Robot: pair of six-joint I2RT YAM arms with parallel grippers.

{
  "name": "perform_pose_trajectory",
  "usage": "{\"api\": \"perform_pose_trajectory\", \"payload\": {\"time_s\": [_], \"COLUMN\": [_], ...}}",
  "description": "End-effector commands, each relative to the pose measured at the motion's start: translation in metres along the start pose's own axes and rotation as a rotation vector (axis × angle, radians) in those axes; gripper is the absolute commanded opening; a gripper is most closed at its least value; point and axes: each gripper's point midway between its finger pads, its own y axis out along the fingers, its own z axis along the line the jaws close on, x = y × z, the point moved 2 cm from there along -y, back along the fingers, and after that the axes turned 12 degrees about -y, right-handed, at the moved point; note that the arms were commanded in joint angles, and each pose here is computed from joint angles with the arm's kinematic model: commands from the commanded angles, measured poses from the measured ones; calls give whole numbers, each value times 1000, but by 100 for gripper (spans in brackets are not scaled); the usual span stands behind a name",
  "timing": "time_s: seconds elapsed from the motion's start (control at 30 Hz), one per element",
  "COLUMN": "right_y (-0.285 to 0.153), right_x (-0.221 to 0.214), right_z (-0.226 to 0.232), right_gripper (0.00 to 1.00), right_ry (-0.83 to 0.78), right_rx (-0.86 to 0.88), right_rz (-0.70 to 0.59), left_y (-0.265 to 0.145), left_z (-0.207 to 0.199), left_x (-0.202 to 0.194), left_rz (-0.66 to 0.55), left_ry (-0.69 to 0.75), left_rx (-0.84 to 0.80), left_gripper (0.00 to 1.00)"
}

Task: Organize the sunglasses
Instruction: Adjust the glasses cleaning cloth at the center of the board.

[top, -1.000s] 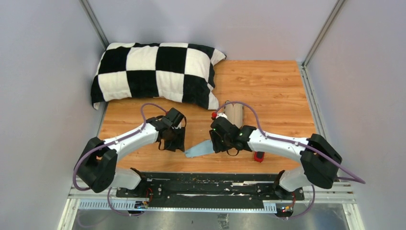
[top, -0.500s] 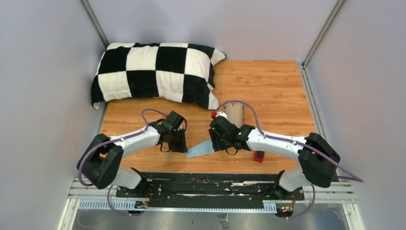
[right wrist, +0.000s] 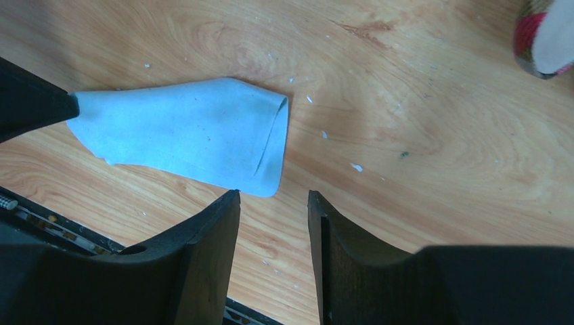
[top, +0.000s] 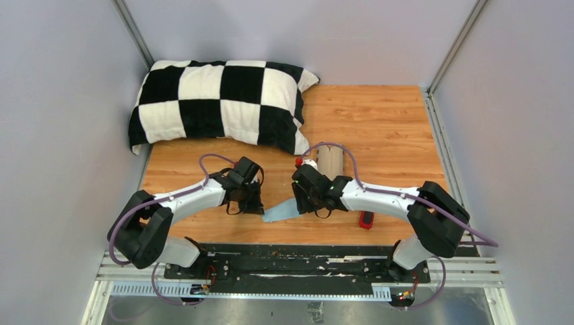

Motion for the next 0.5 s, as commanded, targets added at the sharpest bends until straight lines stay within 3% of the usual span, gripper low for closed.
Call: {"api": "perform_pose_trajectory", "payload": {"time_s": [0.0, 0.13, 0.47], "right_y": [9, 16, 31], "right_x": [12, 14, 3], "right_z": [11, 16, 23], "right_gripper": [47, 45, 31], "right_ry": [45, 41, 46], "right_rx": [28, 49, 78], "right_rz": [-25, -11, 41], "left_y": [-5, -3, -1], "left_z": [-6, -6, -6], "left_x": [4, 2, 2], "left_rz": [-11, 0, 5], "left_ry": [8, 9, 14], "left_rx": [-24, -27, -32], "left_gripper": [0, 0, 0]}}
